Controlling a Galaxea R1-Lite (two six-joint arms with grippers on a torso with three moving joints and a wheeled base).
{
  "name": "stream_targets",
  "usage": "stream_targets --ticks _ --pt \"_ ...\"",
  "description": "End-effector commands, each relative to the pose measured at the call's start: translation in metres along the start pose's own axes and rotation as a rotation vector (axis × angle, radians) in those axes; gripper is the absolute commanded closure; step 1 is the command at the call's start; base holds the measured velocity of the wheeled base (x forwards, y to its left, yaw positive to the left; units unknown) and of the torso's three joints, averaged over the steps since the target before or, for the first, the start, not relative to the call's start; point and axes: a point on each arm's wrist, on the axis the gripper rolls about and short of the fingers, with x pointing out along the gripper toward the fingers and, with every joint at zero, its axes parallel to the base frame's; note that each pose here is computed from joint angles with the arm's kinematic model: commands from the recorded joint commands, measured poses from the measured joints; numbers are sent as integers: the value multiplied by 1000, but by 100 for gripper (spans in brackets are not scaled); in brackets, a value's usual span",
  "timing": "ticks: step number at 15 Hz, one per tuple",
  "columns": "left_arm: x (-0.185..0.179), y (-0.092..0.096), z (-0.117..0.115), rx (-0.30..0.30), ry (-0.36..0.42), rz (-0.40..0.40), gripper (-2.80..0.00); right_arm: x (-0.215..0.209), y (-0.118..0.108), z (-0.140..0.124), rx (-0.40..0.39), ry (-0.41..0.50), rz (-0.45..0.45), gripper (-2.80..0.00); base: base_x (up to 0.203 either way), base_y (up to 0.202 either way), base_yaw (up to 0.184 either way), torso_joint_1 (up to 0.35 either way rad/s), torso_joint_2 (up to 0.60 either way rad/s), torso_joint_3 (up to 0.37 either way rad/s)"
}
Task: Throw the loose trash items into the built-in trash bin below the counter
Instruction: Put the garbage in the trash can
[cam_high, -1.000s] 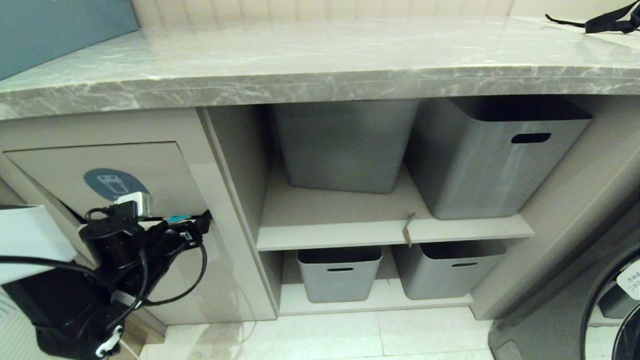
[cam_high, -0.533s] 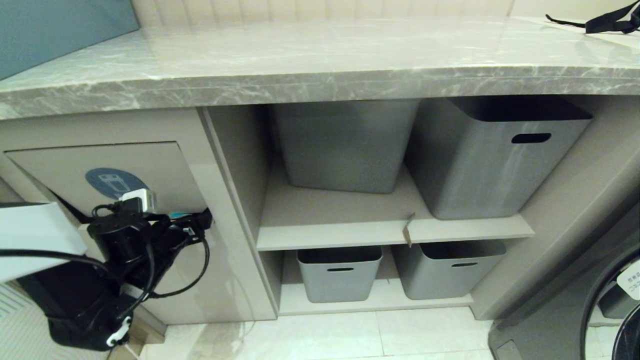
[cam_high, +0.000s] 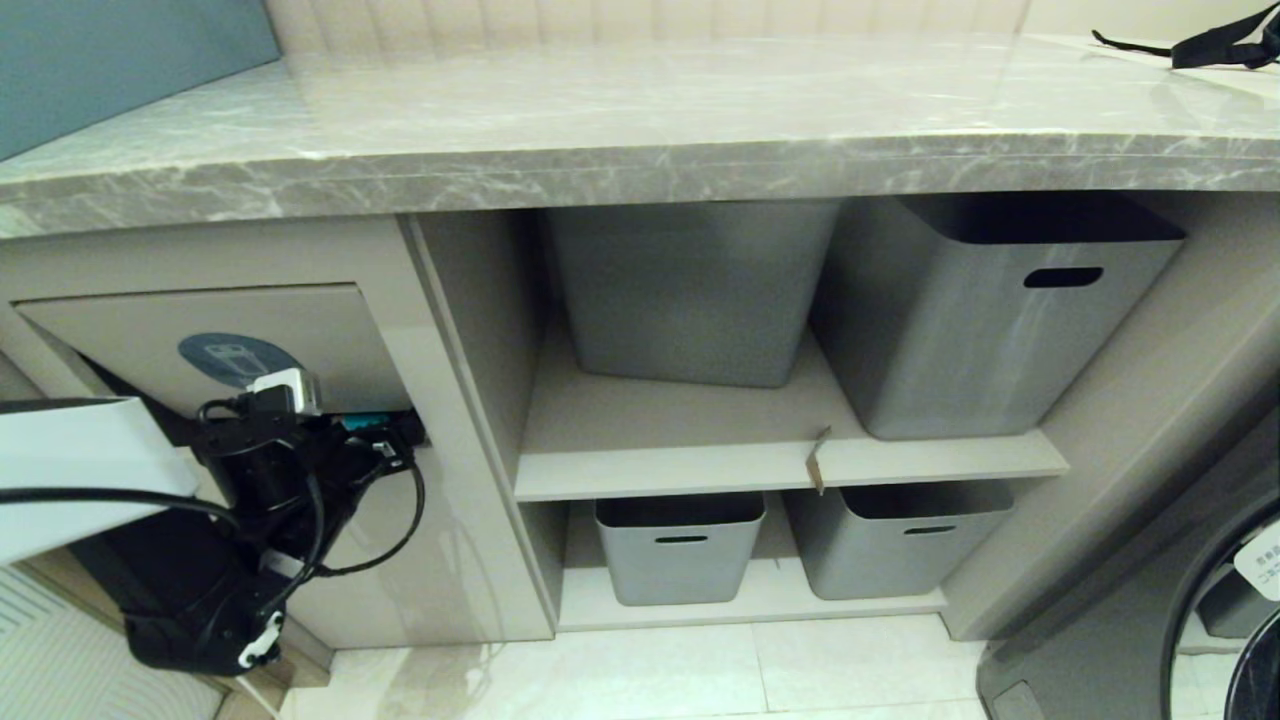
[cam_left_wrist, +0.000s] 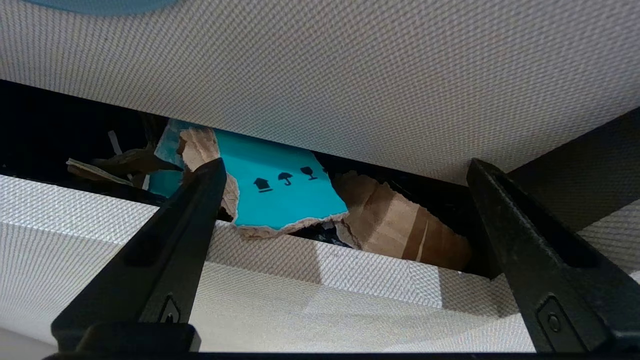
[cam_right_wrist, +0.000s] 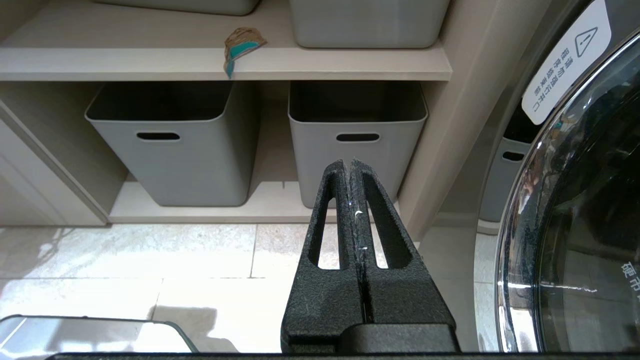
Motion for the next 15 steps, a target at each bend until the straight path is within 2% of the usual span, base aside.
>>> stream_targets --ticks 1,8,15 --pt "-2 -1 3 -2 -10 -4 -280 0 0 0 0 0 1 0 0 0 0 0 0 0" --pt "-34 0 26 0 -35 -7 -280 0 0 0 0 1 1 0 0 0 0 0 0 0" --pt "-99 14 28 2 55 27 -280 0 0 0 0 0 1 0 0 0 0 0 0 0"
